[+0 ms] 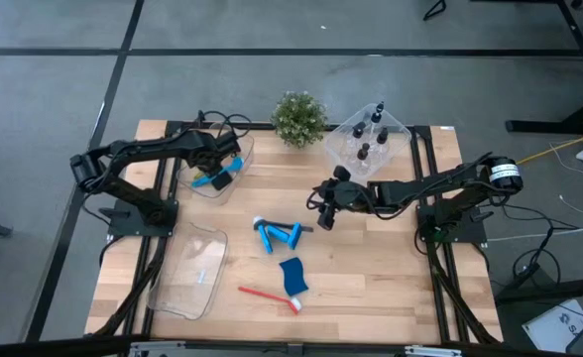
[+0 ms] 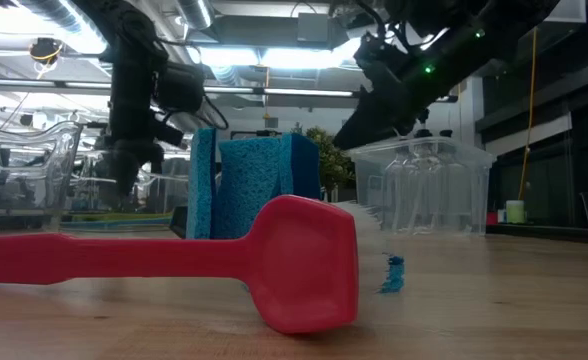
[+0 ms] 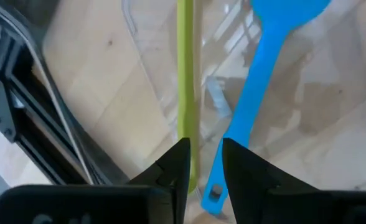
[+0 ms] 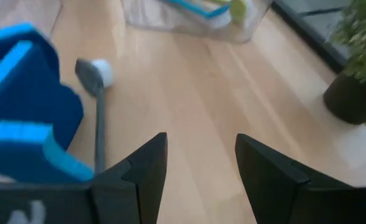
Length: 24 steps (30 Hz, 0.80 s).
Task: Pick & Place Kitchen Sink Supplies
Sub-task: Put the black dish brush into the top transparent bin
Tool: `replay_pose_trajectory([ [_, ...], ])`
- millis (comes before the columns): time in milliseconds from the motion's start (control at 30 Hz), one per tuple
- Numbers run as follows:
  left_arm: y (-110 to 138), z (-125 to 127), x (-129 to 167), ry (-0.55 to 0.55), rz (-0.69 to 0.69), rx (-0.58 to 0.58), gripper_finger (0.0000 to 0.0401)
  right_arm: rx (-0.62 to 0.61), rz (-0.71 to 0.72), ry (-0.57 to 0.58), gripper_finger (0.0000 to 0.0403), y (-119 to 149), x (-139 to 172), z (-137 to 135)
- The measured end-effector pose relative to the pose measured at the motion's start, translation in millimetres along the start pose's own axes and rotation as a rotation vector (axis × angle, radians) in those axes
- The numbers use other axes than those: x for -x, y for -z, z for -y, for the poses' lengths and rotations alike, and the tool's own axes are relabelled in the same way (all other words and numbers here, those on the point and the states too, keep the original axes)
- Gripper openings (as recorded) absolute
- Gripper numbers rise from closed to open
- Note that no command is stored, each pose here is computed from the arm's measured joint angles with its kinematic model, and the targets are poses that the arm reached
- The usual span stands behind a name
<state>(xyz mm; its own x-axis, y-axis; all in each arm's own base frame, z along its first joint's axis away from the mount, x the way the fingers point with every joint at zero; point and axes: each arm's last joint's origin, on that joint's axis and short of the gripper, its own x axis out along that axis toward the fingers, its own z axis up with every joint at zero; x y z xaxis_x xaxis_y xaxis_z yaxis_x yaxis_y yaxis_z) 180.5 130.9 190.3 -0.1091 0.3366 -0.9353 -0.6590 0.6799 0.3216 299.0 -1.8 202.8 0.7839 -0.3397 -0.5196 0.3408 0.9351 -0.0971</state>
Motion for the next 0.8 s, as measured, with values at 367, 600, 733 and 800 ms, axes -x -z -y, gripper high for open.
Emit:
replay_pose_trajectory([
  [367, -6, 2, 53, 0.108, 0.463, 0.053, 0.0082, 0.059, -0.106, -0.163, 0.0189, 11, 5, -13],
  [600, -6, 8, 90, 0.283, 0.746, 0.024, 0.0081, 0.138, -0.112, -0.221, 0.0189, 17, 9, -33],
  [733, -3, 14, 101, 0.326, 0.827, 0.007, 0.0079, 0.112, -0.141, -0.219, 0.0189, 26, 2, -42],
  [800, -3, 17, 106, 0.342, 0.858, 0.0, 0.008, 0.107, -0.16, -0.217, 0.0189, 32, -4, -46],
])
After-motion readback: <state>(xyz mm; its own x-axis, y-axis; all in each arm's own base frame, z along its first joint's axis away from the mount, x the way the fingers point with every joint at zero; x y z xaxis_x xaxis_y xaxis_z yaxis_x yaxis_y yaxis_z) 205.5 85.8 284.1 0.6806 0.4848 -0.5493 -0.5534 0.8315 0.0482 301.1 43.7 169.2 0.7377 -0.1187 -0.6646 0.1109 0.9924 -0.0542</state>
